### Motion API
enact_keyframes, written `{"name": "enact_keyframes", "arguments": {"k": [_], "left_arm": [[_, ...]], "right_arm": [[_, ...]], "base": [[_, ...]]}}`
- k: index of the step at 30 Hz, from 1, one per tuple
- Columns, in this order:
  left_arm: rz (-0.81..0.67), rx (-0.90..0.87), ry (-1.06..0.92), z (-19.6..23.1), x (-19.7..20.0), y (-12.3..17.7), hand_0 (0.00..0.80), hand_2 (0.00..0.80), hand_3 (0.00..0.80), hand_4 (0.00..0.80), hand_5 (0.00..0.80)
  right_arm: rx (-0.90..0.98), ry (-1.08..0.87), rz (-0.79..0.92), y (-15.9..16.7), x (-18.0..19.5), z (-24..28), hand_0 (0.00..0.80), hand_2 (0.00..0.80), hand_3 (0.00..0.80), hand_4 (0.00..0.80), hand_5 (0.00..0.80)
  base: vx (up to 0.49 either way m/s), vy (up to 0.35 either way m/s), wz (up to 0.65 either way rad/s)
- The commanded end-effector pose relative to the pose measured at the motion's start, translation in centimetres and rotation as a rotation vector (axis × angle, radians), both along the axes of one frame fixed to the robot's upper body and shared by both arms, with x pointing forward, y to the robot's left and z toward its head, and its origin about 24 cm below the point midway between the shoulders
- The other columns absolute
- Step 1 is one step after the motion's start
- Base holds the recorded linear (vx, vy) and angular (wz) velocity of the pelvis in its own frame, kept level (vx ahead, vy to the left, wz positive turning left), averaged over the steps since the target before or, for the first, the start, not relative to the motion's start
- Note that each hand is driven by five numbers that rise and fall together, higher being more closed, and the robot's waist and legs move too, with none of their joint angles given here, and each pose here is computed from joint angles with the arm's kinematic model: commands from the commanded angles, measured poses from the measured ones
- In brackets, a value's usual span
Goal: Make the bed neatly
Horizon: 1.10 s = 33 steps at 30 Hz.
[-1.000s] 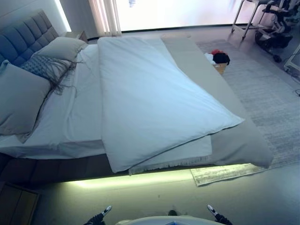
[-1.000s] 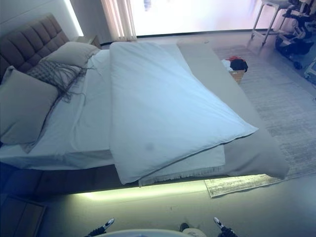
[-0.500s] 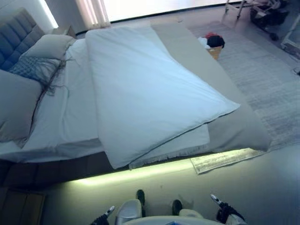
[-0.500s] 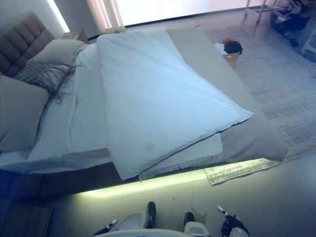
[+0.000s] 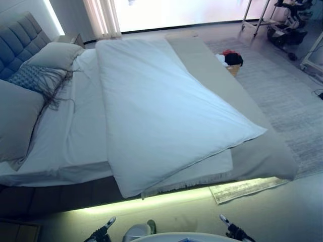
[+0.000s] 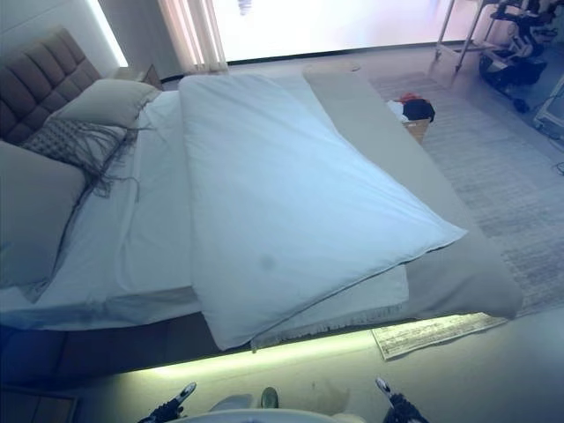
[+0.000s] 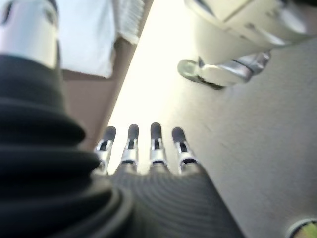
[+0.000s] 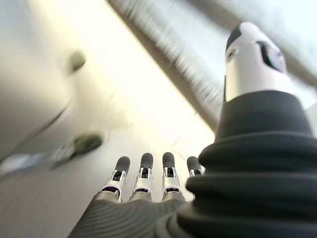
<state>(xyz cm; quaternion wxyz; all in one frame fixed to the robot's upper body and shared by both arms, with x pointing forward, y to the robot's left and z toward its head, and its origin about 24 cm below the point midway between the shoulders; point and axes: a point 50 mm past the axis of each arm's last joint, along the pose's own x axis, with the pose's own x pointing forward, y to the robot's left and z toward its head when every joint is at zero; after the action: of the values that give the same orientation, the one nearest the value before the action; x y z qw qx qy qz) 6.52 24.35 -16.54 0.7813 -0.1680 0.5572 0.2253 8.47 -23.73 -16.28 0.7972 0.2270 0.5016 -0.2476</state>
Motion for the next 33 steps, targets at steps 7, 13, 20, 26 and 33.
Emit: {"name": "enact_keyframes", "arguments": {"k": [7,13,20,26,33], "left_arm": [[-0.241,0.025,-0.129,1.4,5.1,0.5,0.0,0.0,0.0,0.0,0.0],[-0.231,-0.031,-0.315,2.4,9.4,-2.1,0.0,0.0,0.0,0.0,0.0],[-0.107,-0.151,-0.516,4.4,13.7,-3.1,0.0,0.0,0.0,0.0,0.0],[-0.084,-0.203,-0.693,7.2,17.9,-3.8,0.0,0.0,0.0,0.0,0.0],[-0.083,-0.256,-0.836,9.8,20.7,-4.7,0.0,0.0,0.0,0.0,0.0]], "right_arm": [[0.129,-0.314,-0.068,-0.6,6.6,2.4,0.0,0.0,0.0,0.0,0.0],[0.107,-0.445,-0.123,-0.5,12.4,5.0,0.0,0.0,0.0,0.0,0.0],[0.108,-0.574,-0.145,-1.2,16.8,8.2,0.0,0.0,0.0,0.0,0.0],[0.131,-0.667,-0.147,-1.9,20.3,11.3,0.0,0.0,0.0,0.0,0.0],[0.104,-0.751,-0.149,-4.0,22.6,14.8,0.0,0.0,0.0,0.0,0.0]], "base": [[0.072,-0.069,0.17],[-0.189,-0.146,0.51],[-0.147,-0.047,0.07],[-0.144,0.025,0.09],[-0.12,0.064,0.06]]}}
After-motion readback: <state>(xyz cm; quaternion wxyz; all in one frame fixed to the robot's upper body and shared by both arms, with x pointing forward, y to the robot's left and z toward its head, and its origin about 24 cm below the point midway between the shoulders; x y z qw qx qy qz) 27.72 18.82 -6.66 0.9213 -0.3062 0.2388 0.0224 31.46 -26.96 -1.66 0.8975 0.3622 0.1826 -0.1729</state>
